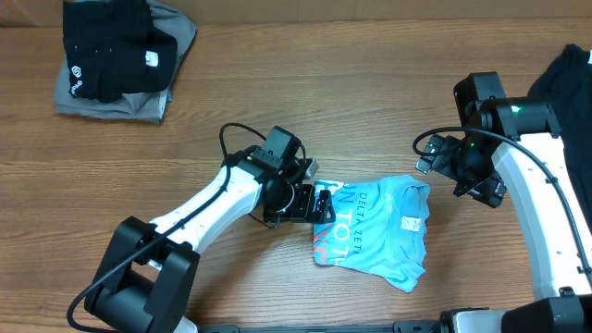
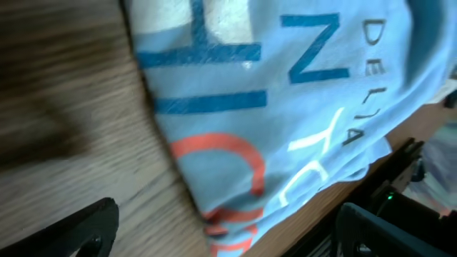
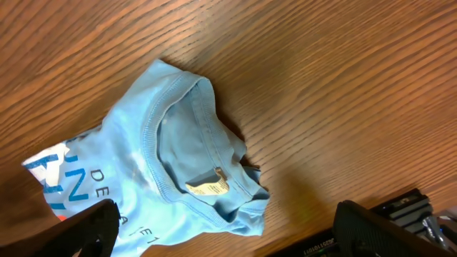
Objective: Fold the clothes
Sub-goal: 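Move the left gripper to the folded blue shirt and grasp it, then carry the blue shirt with the left gripper onto the grey stack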
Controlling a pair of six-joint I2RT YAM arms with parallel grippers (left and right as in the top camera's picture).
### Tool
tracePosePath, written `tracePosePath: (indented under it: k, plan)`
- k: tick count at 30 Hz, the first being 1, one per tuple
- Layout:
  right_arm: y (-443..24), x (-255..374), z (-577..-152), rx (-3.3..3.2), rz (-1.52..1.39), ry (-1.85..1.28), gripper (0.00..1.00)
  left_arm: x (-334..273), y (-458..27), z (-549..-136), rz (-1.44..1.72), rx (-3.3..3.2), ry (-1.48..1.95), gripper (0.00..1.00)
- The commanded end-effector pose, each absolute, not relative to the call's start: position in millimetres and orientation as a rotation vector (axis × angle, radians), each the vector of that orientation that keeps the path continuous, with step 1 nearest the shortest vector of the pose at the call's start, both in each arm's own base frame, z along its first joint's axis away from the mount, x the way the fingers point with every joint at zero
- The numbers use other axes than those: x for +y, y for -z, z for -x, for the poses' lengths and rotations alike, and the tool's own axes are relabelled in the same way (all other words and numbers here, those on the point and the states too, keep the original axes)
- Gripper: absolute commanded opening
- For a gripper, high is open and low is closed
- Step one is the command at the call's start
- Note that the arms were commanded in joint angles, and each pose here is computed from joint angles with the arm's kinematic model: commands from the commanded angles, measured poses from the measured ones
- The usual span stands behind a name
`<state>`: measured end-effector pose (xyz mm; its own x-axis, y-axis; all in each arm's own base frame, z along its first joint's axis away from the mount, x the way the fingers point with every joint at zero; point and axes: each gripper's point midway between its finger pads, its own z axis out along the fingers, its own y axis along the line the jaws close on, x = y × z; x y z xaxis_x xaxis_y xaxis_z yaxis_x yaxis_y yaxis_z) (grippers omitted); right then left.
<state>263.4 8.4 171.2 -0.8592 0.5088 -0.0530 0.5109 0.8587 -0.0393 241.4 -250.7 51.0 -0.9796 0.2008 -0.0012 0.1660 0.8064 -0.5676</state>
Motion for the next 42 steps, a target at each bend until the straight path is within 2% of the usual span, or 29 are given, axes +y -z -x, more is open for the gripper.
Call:
tracePosePath:
  k: [1, 16, 24, 25, 27, 30, 37, 42]
  plan:
    - [-177.2, 7.0, -266.5, 2.97, -0.797, 0.076, 1.0, -256.2, -43.9, -232.2, 0.233, -2.862, -0.97, 1.0]
    - [-177.1, 7.1, -266.3, 2.971, -0.798, 0.076, 1.0, -284.2, 3.5, -207.8, 0.134, -2.583, -1.063, 1.0]
    - [-177.1, 7.1, -266.8, 2.969, -0.797, 0.075, 1.0, -298.3, 20.0, -202.8, 0.103, -2.62, -0.989, 0.98]
    - [-177.1, 7.1, -266.5, 2.97, -0.797, 0.076, 1.0, -299.1, 20.3, -204.6, 0.109, -2.629, -0.994, 0.86]
    - [-177.1, 7.1, -266.2, 2.971, -0.797, 0.076, 1.0, -301.9, 20.4, -210.3, 0.125, -2.651, -1.015, 0.57]
    - [-177.1, 7.0, -266.1, 2.971, -0.797, 0.077, 1.0, -302.6, 18.6, -220.8, 0.123, -2.671, -1.052, 0.3]
    - [-177.1, 7.1, -265.9, 2.972, -0.797, 0.078, 1.0, -288.4, 9.9, -258.7, 0.072, -2.728, -1.115, 0.05]
    - [-177.0, 7.0, -265.0, 2.976, -0.797, 0.08, 1.0, -258.3, -3.3, -309.3, 0.083, -2.852, -1.129, 0.04]
